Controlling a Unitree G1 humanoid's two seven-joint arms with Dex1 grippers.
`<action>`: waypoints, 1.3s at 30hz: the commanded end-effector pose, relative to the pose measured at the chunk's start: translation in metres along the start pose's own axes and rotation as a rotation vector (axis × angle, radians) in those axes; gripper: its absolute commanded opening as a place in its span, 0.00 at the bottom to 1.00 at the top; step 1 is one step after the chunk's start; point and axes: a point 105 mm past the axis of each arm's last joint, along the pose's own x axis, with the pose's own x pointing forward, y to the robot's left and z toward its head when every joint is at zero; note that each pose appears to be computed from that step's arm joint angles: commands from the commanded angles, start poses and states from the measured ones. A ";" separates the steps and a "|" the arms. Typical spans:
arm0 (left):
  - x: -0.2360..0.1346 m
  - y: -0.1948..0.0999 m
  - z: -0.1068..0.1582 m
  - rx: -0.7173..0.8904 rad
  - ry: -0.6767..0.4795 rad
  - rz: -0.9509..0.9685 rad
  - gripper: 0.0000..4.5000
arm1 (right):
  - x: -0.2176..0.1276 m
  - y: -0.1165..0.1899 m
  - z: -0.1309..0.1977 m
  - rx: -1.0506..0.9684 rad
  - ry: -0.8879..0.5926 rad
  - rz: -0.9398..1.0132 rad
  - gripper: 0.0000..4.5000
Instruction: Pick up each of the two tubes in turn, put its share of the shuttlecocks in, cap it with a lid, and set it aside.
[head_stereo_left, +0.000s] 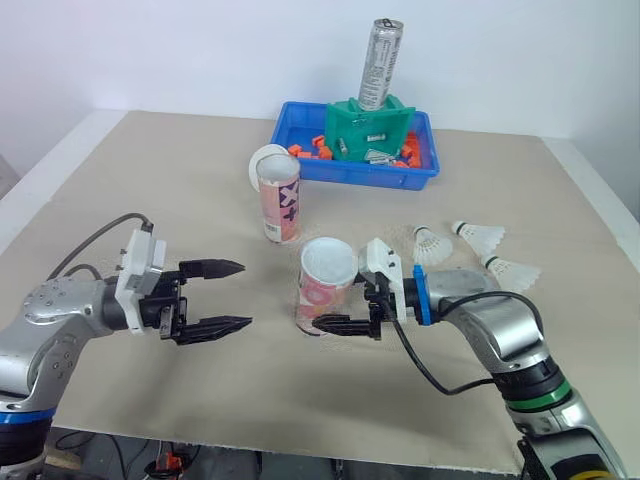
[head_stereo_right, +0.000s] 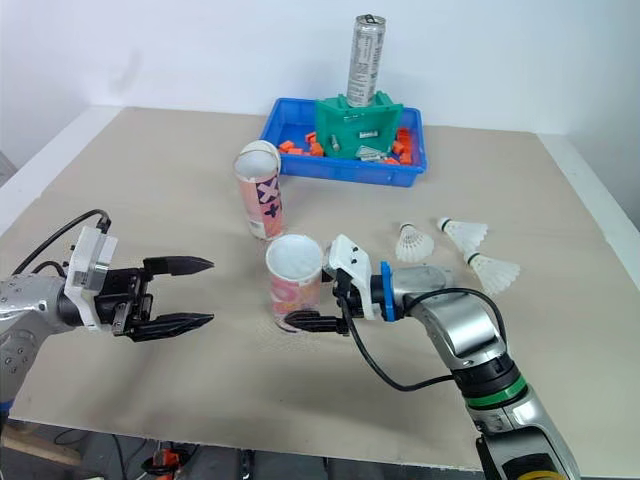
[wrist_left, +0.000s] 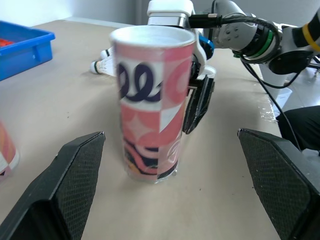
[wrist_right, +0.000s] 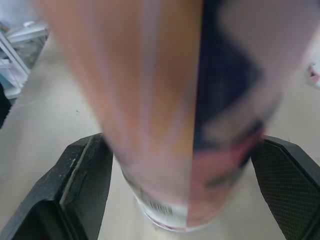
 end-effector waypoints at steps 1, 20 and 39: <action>0.000 -0.002 0.007 0.040 -0.015 -0.003 0.98 | 0.006 0.001 0.012 -0.039 -0.034 0.020 1.00; 0.032 0.016 0.005 0.070 -0.064 -0.042 1.00 | -0.028 -0.011 0.038 -0.055 -0.127 -0.090 0.60; 0.160 0.034 0.023 0.070 -0.164 -0.116 1.00 | -0.374 -0.112 -0.012 0.253 -0.239 -1.609 0.60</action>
